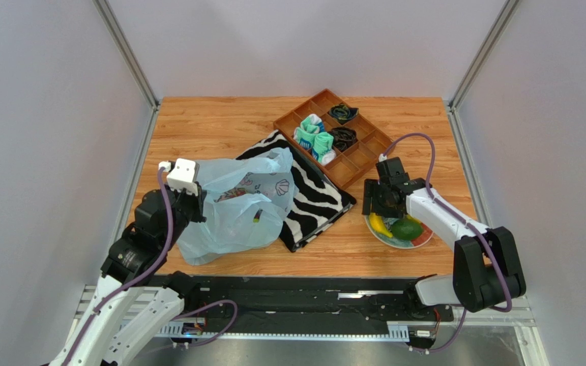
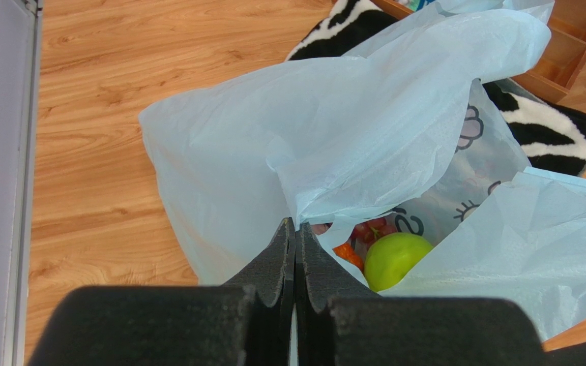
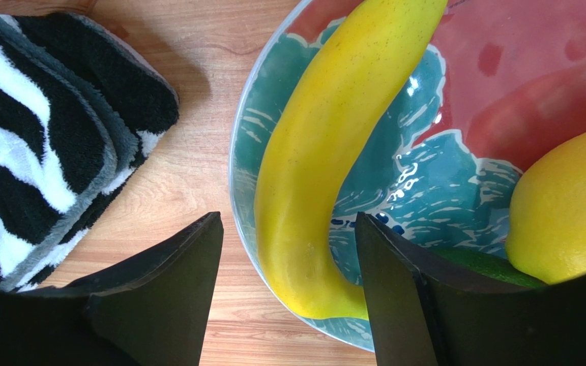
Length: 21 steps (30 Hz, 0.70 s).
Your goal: Place the fruits into the plastic bag
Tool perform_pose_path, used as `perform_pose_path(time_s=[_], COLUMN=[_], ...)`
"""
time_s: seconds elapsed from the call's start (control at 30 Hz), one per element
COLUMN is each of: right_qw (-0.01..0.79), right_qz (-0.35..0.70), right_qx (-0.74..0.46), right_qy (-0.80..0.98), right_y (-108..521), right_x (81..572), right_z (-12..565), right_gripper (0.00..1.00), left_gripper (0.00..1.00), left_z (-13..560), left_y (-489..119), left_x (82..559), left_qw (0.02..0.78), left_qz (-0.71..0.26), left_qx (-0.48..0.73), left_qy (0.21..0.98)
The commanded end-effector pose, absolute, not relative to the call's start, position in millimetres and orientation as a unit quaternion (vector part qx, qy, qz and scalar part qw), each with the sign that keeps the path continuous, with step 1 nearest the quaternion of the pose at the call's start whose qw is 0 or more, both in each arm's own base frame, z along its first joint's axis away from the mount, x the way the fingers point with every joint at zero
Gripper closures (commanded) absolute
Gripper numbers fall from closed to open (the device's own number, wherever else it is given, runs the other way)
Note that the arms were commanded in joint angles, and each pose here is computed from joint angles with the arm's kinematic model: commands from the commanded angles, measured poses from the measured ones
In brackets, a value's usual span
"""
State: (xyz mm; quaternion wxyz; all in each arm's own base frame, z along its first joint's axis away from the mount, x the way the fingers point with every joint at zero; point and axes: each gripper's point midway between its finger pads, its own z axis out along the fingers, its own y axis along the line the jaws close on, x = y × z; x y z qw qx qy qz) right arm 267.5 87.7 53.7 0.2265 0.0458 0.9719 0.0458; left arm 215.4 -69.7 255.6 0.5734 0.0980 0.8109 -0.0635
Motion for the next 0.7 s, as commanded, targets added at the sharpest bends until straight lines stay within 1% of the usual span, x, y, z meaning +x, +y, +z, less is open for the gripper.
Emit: perform_pose_path(time_s=[0.0,0.17,0.2,0.27,0.37,0.4,0.47,0.5,0.67], right_qw=[0.233,0.229,0.229,0.228,0.228,0.229,0.228,0.228,0.233], right_qz=[0.055,0.055,0.054,0.055,0.060,0.063,0.066,0.065,0.068], right_qx=[0.052,0.053,0.055,0.056,0.055,0.055,0.053,0.050,0.051], right_qy=[0.970,0.970,0.970,0.971,0.970,0.970,0.970,0.970,0.969], right_y=[89.2,85.0,84.1,82.9,83.9,84.4,85.7,85.6,86.1], right_x=[272.4,270.8,270.7,270.3,270.6,271.0,270.4,270.6,272.1], right_z=[50.6,46.8,46.7,45.5,44.8,45.4,45.1,44.8,46.8], right_gripper=[0.33,0.39,0.42,0.44,0.51,0.57,0.65,0.71,0.81], left_gripper=[1.00,1.00,1.00,1.00,1.00,1.00,1.00,1.00,1.00], left_z=[260.1,260.1,260.1,260.4,260.4,260.4,260.4,260.7,260.1], left_y=[-72.5,-72.1,-72.1,-72.0,-71.7,-71.7,-71.7,-71.6,-71.5], left_x=[216.7,216.4,216.4,216.2,216.3,216.3,216.3,216.1,216.2], left_qw=[0.580,0.580,0.580,0.580,0.580,0.580,0.580,0.580,0.580], left_qz=[-0.069,-0.068,-0.068,-0.069,-0.068,-0.068,-0.068,-0.068,-0.068], left_qx=[0.103,0.102,0.102,0.102,0.101,0.101,0.101,0.101,0.100], left_qy=[0.805,0.805,0.805,0.805,0.805,0.805,0.805,0.805,0.806])
